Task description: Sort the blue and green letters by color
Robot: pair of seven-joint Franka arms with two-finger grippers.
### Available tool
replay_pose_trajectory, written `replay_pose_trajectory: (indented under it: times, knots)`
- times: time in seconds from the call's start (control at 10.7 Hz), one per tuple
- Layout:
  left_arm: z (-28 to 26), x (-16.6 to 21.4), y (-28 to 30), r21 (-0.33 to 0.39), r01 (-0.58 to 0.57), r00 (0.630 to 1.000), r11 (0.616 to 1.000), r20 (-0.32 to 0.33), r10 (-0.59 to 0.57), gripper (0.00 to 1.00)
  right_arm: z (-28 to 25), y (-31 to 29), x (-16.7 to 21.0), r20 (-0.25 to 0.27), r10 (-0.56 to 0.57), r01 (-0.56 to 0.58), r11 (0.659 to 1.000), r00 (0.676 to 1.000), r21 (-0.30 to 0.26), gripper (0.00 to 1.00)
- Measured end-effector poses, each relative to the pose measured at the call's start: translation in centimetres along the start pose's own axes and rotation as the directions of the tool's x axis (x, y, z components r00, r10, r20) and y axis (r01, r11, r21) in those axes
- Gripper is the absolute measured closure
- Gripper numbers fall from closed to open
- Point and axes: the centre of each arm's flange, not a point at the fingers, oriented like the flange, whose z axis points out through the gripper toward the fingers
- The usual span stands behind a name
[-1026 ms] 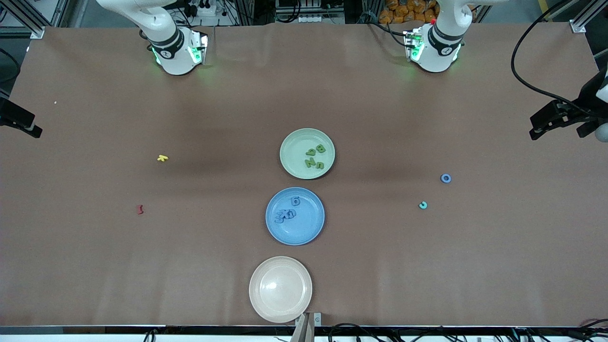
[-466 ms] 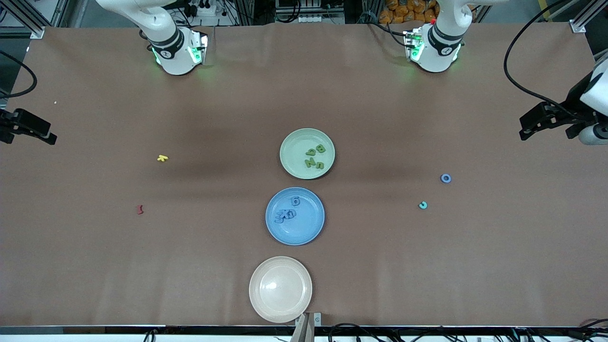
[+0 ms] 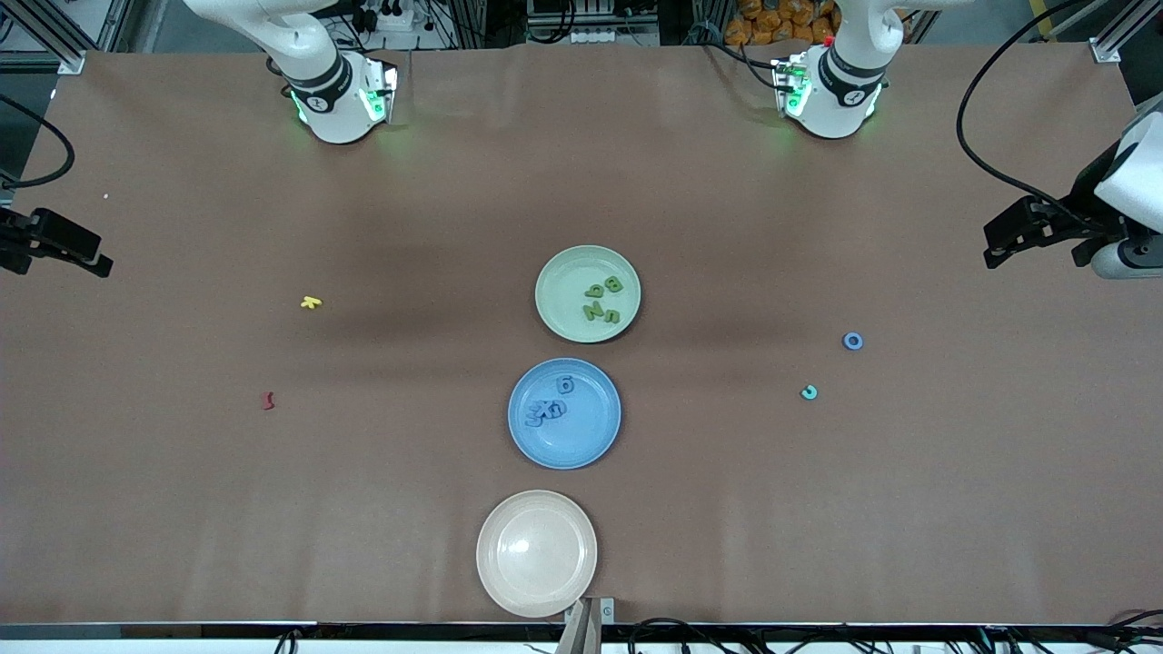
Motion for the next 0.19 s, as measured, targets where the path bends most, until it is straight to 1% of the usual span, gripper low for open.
replay_pose_trajectory:
  times: [0.19]
  knots:
    - [0.00,0.00,0.06,0.000,-0.007,1.000,1.000,0.000,0.007,0.00,0.00,-0.12,0.01,-0.001,-0.003,0.003,1.000,1.000,0.002,0.00]
